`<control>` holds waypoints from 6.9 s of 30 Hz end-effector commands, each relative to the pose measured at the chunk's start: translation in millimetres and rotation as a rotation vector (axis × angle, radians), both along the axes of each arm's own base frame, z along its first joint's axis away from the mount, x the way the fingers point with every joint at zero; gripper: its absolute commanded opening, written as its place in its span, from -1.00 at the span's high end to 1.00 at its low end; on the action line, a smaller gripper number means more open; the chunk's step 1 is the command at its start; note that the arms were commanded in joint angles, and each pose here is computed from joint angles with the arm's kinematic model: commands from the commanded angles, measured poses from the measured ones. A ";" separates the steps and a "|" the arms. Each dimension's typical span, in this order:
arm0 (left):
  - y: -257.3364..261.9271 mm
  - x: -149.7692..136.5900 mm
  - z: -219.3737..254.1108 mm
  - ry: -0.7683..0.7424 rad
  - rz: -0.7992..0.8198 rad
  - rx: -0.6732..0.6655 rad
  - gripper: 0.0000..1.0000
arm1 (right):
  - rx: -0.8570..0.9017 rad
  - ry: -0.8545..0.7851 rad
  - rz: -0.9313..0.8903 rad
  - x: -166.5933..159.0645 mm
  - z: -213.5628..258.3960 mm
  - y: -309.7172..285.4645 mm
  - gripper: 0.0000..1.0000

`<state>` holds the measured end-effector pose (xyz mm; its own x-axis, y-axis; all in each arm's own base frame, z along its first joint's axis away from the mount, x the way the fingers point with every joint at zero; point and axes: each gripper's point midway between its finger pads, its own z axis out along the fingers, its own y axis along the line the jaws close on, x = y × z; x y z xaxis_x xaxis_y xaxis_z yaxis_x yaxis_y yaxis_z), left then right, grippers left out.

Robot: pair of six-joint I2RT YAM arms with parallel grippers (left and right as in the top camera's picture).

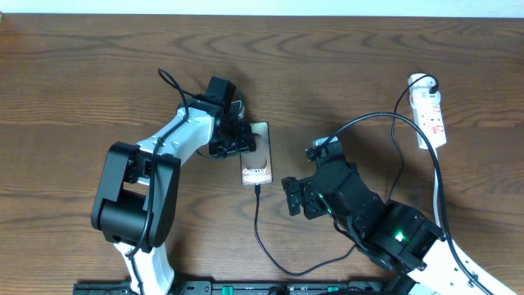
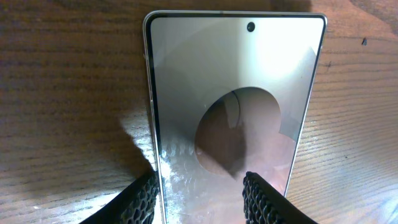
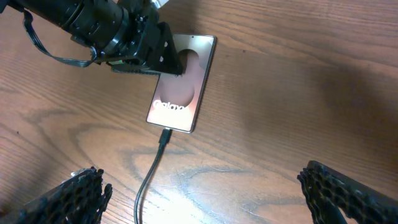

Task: Plug charger to phone and switch on socket

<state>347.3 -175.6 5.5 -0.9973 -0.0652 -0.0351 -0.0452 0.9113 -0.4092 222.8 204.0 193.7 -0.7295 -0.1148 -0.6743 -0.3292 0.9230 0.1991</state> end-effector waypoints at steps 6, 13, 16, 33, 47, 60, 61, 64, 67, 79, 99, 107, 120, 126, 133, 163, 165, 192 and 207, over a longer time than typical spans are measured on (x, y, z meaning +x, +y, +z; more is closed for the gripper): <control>20.4 -12.8 -32.8 0.063 -0.002 0.110 -0.04 | -0.001 0.005 -0.016 1.3 1.9 -2.1 -0.99; 20.0 -11.8 -32.7 0.059 -0.001 0.108 -0.31 | -0.029 0.029 -0.016 0.4 -6.7 -3.1 -0.99; 19.8 -10.1 -29.3 0.050 0.003 0.105 -0.34 | -0.061 0.055 -0.017 2.5 -18.4 -1.0 -0.98; 120.3 -70.9 254.7 -0.673 0.250 0.309 -0.34 | -0.105 0.336 -0.740 34.1 -65.6 -156.8 0.98; 177.3 -189.7 278.9 -0.775 0.407 0.331 -0.74 | 0.080 0.369 -1.121 66.2 -71.5 -287.8 0.97; 177.3 -190.3 277.7 -0.768 0.405 0.333 -0.80 | 0.027 0.555 -1.151 155.5 -107.0 -344.2 0.98; 177.3 -190.3 277.7 -0.768 0.405 0.333 -0.80 | 0.024 0.569 -1.152 161.6 -110.9 -347.1 0.98; 177.3 -190.3 277.7 -0.768 0.405 0.333 -0.81 | 0.026 0.593 -1.156 176.8 -119.1 -354.2 0.98; 177.3 -190.3 277.5 -0.768 0.404 0.333 -0.80 | 0.028 0.599 -1.154 193.8 -125.4 -359.5 0.98; 177.3 -190.3 277.7 -0.768 0.405 0.333 -0.81 | 0.107 0.573 -1.123 227.6 -139.0 -361.1 0.98; 177.3 -190.3 277.7 -0.769 0.405 0.333 -0.81 | 0.160 0.563 -1.100 244.5 -161.9 -358.7 0.98; 177.3 -190.3 277.7 -0.768 0.405 0.333 -0.81 | 0.187 0.577 -1.082 246.0 -164.6 -352.9 0.98; 177.3 -190.3 277.7 -0.769 0.405 0.333 -0.81 | 0.182 0.738 -1.028 230.8 -218.2 -330.6 0.98; 177.3 -190.3 277.7 -0.768 0.405 0.333 -0.81 | 0.158 0.740 -0.976 234.7 -218.3 -312.3 0.98; 177.3 -190.3 277.7 -0.768 0.405 0.333 -0.81 | 0.151 0.761 -0.968 231.1 -218.9 -306.4 0.98; 177.3 -190.3 277.7 -0.768 0.405 0.333 -0.81 | -0.116 0.392 -1.161 184.0 -18.4 -354.9 0.98; 177.3 -190.3 277.7 -0.768 0.405 0.333 -0.81 | -0.099 0.338 -1.164 178.0 5.7 -353.4 0.98; 177.3 -190.3 277.7 -0.768 0.405 0.333 -0.81 | 0.157 -0.969 -0.500 -77.4 376.1 -202.3 0.91; 177.3 -190.3 277.7 -0.768 0.405 0.333 -0.81 | 0.067 -1.257 -0.279 -242.4 304.4 -139.1 0.18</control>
